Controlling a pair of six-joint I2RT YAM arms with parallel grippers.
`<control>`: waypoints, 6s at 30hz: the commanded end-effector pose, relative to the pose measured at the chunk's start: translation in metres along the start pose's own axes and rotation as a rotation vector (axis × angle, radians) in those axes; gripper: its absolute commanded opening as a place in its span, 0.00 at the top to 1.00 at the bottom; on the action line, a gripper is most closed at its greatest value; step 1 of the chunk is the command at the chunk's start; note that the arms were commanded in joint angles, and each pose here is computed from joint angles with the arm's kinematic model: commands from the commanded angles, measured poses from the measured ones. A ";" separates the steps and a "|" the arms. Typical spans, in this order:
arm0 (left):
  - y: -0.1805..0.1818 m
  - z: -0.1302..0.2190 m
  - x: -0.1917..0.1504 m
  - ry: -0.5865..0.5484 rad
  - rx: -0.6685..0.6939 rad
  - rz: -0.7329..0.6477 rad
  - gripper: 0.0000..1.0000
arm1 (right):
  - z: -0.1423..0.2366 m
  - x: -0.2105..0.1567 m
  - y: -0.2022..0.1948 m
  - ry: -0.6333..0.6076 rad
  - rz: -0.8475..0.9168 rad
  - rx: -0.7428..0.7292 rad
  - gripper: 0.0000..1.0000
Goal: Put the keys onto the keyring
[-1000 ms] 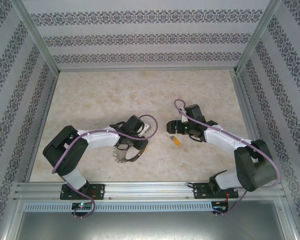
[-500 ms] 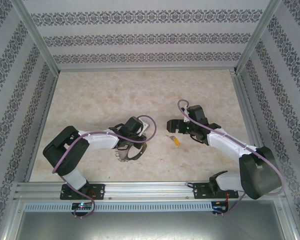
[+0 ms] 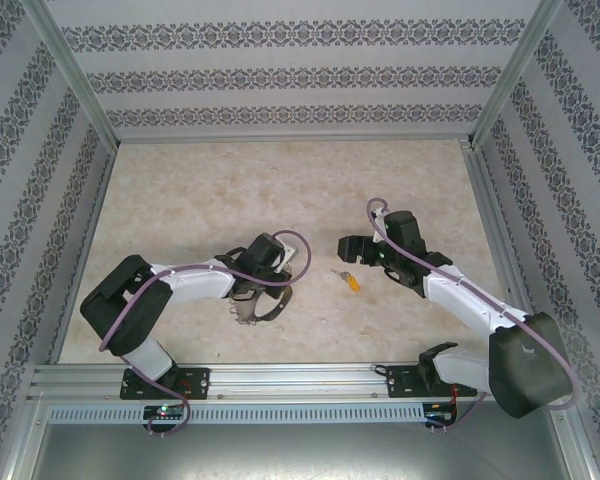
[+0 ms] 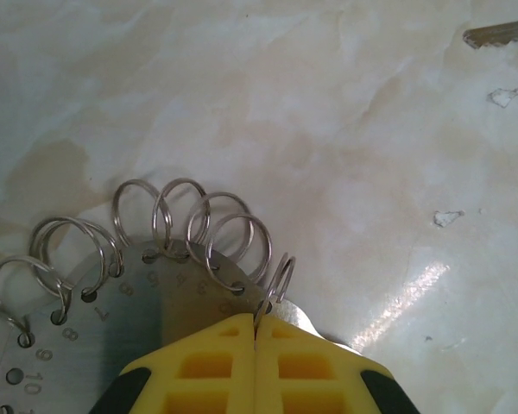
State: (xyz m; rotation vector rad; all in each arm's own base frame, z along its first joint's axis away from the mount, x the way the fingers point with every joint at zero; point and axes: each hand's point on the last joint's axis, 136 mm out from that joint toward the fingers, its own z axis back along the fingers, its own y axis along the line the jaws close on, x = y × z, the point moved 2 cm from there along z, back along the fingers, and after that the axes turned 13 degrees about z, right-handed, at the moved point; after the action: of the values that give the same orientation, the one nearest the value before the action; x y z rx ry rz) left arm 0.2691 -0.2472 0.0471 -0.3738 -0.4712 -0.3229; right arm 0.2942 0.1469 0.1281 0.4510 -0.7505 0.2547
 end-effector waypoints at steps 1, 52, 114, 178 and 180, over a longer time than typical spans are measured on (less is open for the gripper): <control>-0.015 0.017 0.007 -0.031 -0.053 -0.061 1.00 | 0.001 -0.002 -0.003 -0.007 0.018 -0.003 0.13; -0.061 0.046 0.002 0.066 -0.351 -0.255 1.00 | -0.022 -0.039 -0.024 0.240 -0.075 -0.031 0.34; -0.005 0.031 -0.003 0.352 0.137 -0.340 1.00 | -0.030 -0.026 0.000 0.273 -0.028 0.012 0.55; 0.018 0.083 0.051 -0.245 -0.269 0.318 0.48 | -0.070 -0.074 0.126 0.409 0.375 0.201 0.30; 0.020 0.084 0.051 -0.253 -0.271 0.327 0.48 | -0.076 -0.078 0.130 0.420 0.396 0.191 0.29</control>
State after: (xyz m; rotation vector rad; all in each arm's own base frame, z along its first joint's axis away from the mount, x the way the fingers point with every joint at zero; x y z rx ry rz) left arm 0.2813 -0.2077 0.1236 -0.7097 -0.5551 -0.0565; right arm 0.2264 0.2849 0.0631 0.4562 -0.3623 0.7432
